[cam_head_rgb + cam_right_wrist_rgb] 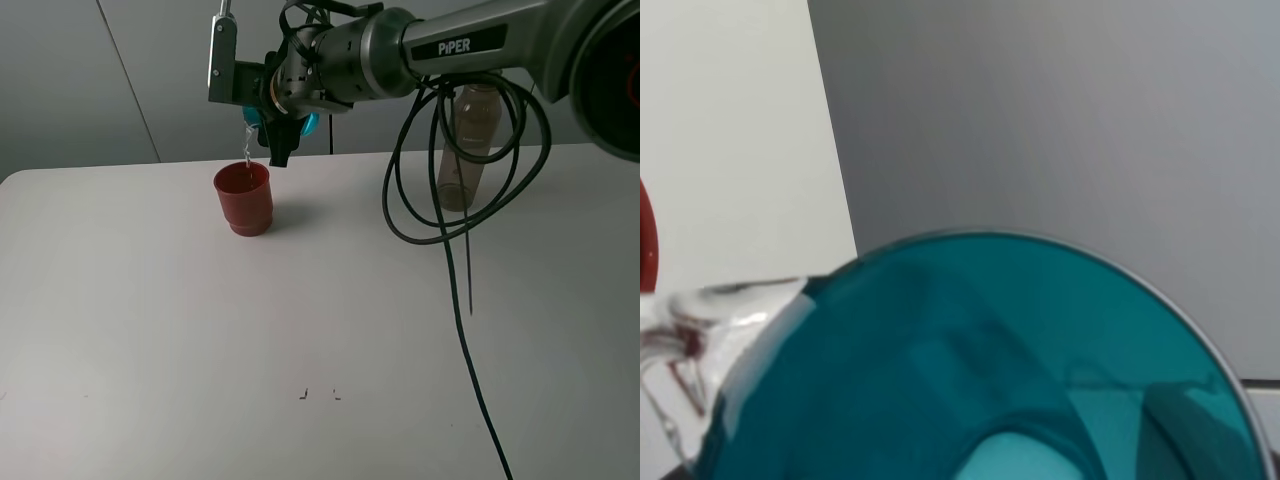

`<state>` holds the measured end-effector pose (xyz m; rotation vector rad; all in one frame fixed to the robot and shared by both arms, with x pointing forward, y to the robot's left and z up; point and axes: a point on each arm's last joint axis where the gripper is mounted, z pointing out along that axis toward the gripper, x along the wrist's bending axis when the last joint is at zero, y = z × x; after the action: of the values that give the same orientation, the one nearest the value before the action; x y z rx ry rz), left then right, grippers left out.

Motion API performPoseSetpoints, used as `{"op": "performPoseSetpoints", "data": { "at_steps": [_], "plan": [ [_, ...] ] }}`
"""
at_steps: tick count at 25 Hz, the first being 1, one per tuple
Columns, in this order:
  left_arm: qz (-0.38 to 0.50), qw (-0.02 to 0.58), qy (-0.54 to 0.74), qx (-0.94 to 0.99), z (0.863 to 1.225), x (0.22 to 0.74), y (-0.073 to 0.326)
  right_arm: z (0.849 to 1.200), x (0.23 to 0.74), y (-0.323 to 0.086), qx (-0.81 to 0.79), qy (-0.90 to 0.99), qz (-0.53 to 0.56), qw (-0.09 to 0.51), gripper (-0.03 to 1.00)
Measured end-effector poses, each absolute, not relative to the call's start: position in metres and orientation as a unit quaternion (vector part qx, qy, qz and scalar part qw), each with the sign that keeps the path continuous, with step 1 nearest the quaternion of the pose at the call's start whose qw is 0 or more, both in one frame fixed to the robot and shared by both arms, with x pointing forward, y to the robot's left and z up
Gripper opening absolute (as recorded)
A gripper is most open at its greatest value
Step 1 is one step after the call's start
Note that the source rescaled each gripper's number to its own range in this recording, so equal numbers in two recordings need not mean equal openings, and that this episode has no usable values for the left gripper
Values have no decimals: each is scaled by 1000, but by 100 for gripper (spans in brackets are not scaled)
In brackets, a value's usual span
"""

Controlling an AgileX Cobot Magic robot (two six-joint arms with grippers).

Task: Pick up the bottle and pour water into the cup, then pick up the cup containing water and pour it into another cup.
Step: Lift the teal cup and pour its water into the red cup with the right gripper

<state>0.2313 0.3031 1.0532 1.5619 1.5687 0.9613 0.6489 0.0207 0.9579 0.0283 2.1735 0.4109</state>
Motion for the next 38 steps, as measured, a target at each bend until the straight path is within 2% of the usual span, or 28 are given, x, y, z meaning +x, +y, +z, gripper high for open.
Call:
{"op": "performPoseSetpoints", "data": {
  "at_steps": [38],
  "plan": [
    [373,355,605,607,1053,231,303,964,650,27,-99,855,151,487,9]
  ]
}}
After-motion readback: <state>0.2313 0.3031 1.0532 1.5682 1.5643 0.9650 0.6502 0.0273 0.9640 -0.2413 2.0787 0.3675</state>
